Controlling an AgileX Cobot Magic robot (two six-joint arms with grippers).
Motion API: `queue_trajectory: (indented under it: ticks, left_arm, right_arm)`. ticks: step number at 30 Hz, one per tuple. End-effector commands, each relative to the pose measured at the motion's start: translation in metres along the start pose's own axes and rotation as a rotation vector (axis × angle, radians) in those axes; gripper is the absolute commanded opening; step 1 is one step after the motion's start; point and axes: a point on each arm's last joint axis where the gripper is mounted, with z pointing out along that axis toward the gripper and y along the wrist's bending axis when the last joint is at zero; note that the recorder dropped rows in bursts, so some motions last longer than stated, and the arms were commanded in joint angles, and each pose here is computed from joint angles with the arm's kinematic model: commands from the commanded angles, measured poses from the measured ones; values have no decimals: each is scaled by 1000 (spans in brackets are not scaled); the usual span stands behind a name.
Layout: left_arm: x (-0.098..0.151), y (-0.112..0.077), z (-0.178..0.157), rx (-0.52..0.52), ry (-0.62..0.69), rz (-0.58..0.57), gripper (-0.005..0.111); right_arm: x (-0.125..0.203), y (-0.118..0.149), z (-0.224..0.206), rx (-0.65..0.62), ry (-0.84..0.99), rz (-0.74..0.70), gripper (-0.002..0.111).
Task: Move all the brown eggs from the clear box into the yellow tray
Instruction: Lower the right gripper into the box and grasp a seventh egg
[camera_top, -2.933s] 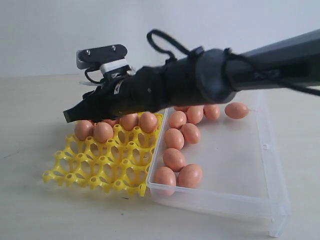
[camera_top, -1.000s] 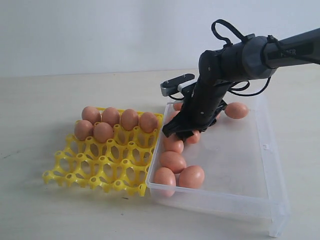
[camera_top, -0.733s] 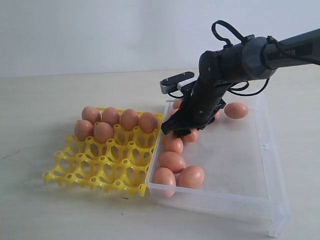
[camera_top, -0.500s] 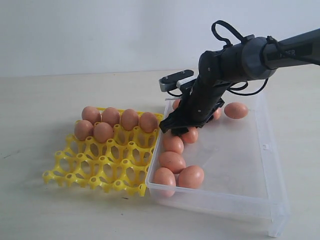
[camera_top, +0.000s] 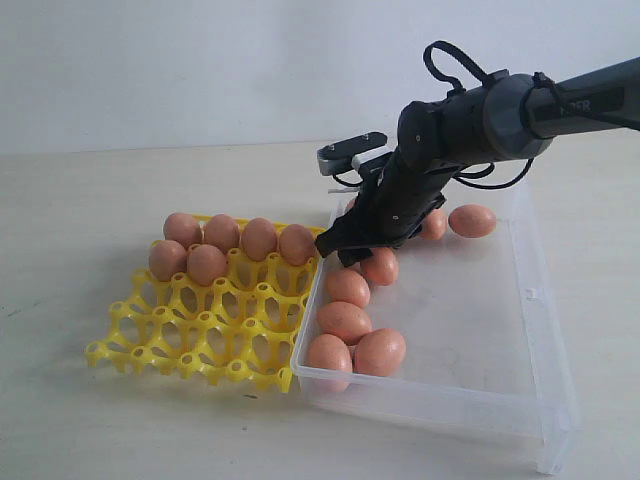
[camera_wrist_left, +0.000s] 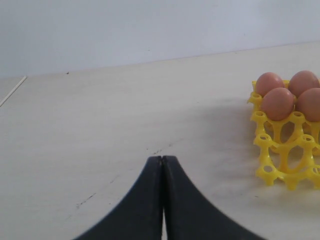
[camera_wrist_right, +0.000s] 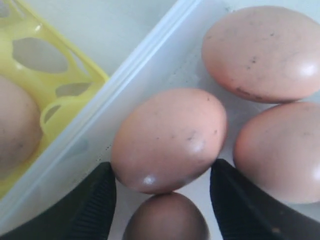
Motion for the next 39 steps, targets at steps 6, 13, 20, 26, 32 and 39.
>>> queue_trajectory:
  ticks: [6, 13, 20, 26, 32, 39]
  left_arm:
    - [-3, 0, -1, 1, -23, -11, 0]
    - [-3, 0, -1, 1, -23, -11, 0]
    - [-3, 0, -1, 1, -23, -11, 0]
    - [-3, 0, -1, 1, -23, -11, 0]
    - [-3, 0, -1, 1, -23, -11, 0]
    - [-3, 0, -1, 1, -23, -11, 0]
  right_arm:
    - [4, -4, 13, 3, 13, 9, 56]
    - [6, -5, 19, 3, 18, 30, 55]
    - [6, -5, 18, 3, 19, 25, 0]
    - [-4, -4, 0, 7, -42, 7, 0]
    - [-8, -4, -13, 13, -89, 6, 0]
    - [0, -2, -26, 13, -90, -24, 13]
